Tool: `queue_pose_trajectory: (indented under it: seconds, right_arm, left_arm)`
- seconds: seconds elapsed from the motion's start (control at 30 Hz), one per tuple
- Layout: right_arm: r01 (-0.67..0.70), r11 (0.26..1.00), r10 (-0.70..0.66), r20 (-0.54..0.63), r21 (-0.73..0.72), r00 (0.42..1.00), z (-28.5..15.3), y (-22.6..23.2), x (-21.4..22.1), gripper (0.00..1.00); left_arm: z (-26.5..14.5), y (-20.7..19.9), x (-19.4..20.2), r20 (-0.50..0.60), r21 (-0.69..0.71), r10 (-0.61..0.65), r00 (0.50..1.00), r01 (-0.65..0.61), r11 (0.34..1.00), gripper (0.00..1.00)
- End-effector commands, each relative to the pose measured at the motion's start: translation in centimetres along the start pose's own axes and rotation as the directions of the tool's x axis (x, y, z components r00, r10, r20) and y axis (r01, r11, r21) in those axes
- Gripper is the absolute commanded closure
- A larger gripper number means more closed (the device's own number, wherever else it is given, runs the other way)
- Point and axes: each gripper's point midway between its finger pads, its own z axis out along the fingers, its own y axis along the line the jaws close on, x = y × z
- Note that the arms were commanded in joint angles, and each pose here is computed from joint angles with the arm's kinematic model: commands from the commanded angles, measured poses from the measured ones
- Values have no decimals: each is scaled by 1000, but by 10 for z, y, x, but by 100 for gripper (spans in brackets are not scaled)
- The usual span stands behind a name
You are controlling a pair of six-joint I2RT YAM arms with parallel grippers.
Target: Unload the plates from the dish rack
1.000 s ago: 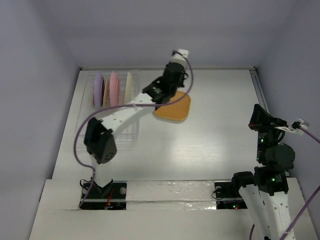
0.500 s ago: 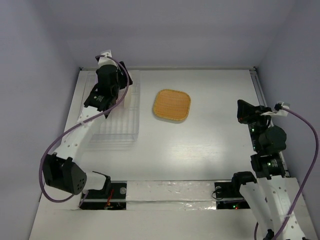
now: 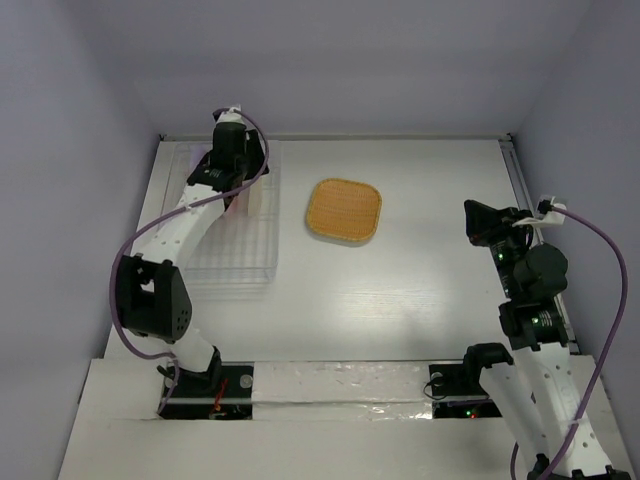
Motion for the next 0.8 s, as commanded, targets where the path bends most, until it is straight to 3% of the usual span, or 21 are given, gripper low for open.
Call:
queue_pose_trajectory:
  seconds: [0.0, 0.23, 0.57, 0.77]
  right_arm:
    - [22, 997, -16, 76, -73, 997, 0, 22, -30, 79]
    - [22, 997, -16, 77, -72, 997, -1, 22, -30, 78]
    - [19, 996, -13, 66, -83, 998, 1, 23, -27, 78]
    - [19, 996, -14, 60, -87, 998, 2, 24, -26, 78]
  left_arm:
    - [0, -11, -28, 60, 35, 7, 998, -9, 999, 57]
    - [25, -12, -21, 29, 15, 22, 999, -22, 1000, 64]
    - [27, -10, -27, 37, 32, 6, 999, -7, 999, 100]
    - [14, -9, -44, 61, 54, 7, 998, -10, 998, 100]
